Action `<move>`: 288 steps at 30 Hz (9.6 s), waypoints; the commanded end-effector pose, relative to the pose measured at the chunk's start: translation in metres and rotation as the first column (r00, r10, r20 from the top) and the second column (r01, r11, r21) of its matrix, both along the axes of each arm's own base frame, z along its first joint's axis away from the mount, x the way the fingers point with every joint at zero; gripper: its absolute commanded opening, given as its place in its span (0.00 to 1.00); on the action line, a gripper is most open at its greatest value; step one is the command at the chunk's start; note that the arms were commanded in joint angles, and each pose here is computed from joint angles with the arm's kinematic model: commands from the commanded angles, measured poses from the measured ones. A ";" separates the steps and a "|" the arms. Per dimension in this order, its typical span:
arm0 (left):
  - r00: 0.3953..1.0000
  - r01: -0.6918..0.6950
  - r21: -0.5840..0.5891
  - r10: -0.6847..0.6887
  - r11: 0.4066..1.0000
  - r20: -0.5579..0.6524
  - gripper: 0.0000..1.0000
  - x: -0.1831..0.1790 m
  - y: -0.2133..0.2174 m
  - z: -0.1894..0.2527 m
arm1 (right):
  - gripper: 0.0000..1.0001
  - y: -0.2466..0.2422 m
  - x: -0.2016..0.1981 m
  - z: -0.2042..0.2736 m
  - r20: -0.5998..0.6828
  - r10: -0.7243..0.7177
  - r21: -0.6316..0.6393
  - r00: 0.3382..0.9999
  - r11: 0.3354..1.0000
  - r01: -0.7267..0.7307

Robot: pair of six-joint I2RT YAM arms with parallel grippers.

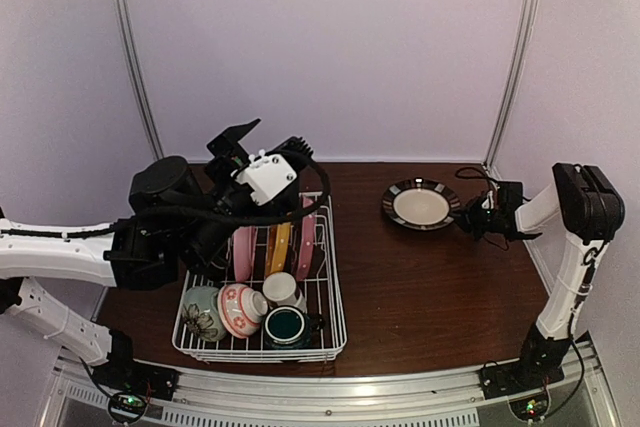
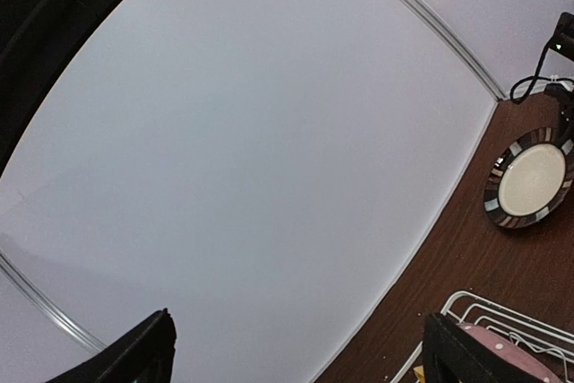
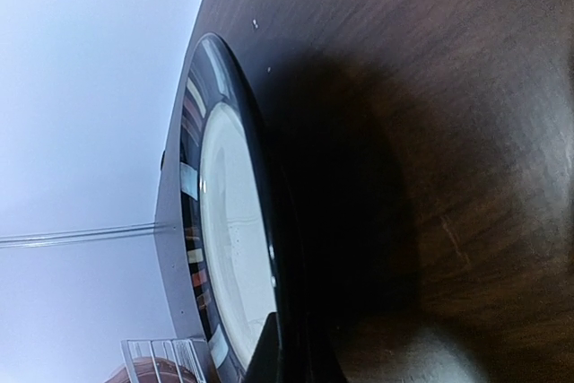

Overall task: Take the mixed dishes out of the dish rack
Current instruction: Place the plate at the center of the board, then grab the plate from the dish rack, then pass from the left arm to the right

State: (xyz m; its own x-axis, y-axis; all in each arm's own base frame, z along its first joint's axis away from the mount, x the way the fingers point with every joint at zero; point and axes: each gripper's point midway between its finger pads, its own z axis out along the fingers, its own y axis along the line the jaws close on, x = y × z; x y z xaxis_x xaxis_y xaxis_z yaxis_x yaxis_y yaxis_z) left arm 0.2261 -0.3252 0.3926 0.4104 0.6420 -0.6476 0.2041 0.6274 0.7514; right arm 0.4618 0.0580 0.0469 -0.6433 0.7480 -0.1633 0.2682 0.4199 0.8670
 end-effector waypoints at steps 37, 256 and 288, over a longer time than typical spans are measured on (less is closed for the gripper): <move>0.911 -0.263 -0.428 0.076 0.865 -0.406 0.97 0.050 0.074 0.037 | 1.00 -0.057 -0.040 0.099 0.060 -0.008 -0.635 0.998 0.771 0.044; 0.979 0.201 0.457 -0.195 0.867 -0.060 0.00 -0.018 -0.074 -0.076 | 0.82 0.193 -0.168 0.265 0.239 0.639 -0.337 0.732 0.761 -0.554; 0.964 0.252 0.516 -0.258 0.819 -0.062 0.00 -0.033 -0.109 -0.100 | 0.39 0.223 -0.157 0.185 0.037 0.723 -0.504 0.690 0.610 -0.612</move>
